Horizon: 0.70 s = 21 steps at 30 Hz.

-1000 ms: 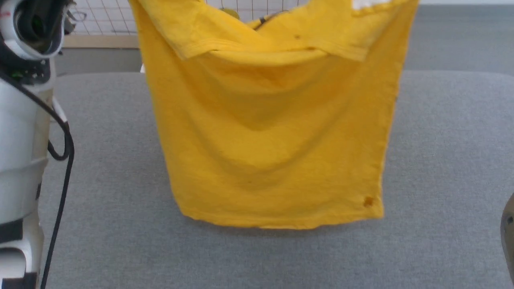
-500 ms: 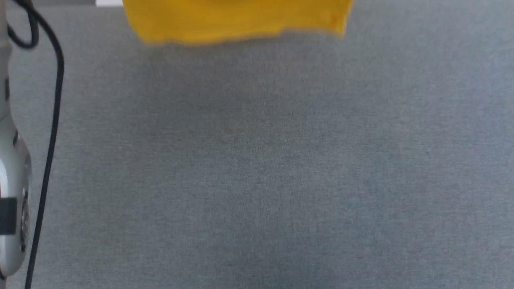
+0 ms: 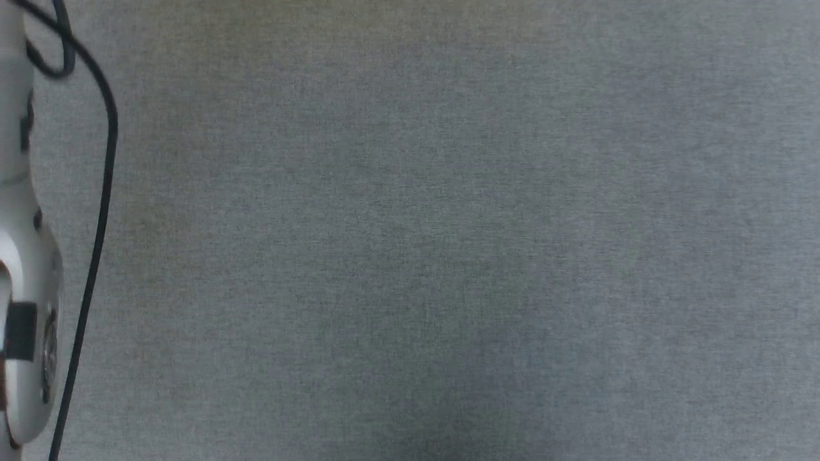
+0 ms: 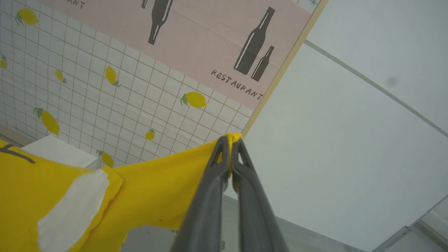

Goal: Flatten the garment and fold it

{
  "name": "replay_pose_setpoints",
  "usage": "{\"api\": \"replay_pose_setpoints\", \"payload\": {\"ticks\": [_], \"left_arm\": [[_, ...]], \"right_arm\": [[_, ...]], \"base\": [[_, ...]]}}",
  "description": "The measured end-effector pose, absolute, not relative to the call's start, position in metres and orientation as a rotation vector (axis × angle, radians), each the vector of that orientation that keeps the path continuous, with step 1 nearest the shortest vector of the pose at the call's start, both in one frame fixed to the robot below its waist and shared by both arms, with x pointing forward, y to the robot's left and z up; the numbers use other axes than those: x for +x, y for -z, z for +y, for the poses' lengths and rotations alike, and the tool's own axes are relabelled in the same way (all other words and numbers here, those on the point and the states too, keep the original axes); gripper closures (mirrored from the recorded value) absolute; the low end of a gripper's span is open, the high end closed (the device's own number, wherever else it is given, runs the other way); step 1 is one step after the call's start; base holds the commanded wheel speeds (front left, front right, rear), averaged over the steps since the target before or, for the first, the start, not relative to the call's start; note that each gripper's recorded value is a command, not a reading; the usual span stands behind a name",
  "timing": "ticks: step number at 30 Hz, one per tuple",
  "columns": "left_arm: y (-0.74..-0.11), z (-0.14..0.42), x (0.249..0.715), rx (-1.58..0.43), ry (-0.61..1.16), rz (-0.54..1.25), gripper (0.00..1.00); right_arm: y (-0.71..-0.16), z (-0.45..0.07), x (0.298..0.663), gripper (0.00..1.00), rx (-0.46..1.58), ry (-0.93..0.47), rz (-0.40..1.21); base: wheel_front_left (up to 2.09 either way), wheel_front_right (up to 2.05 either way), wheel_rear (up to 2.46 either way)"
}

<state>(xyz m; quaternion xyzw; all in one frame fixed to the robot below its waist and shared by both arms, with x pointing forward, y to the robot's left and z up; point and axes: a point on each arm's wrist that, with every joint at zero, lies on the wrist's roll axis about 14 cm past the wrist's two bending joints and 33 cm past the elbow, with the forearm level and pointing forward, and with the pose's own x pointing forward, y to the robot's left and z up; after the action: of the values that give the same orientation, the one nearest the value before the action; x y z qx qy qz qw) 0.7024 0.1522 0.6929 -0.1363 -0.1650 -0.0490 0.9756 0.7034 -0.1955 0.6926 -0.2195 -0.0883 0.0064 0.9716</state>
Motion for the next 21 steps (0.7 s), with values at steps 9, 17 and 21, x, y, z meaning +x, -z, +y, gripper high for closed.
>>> {"api": "replay_pose_setpoints", "payload": {"ticks": [9, 17, 21], "left_arm": [[-0.633, 0.166, 0.660, -0.292, 0.178, -0.136, 1.00], [-0.619, 0.175, 0.565, -0.373, 0.194, -0.036, 1.00], [-0.594, 0.186, 0.513, -0.420, 0.137, 0.044, 1.00]], "right_arm": [[-0.642, -0.192, 0.667, 1.00, -0.301, -0.099, -0.068], [-0.647, -0.204, 0.568, 1.00, -0.167, -0.126, -0.043], [-0.634, -0.207, 0.514, 1.00, -0.082, -0.113, -0.012]], "base": [[0.00, 0.00, 0.00], [0.00, 0.00, 0.00], [0.00, 0.00, 0.00]]}}
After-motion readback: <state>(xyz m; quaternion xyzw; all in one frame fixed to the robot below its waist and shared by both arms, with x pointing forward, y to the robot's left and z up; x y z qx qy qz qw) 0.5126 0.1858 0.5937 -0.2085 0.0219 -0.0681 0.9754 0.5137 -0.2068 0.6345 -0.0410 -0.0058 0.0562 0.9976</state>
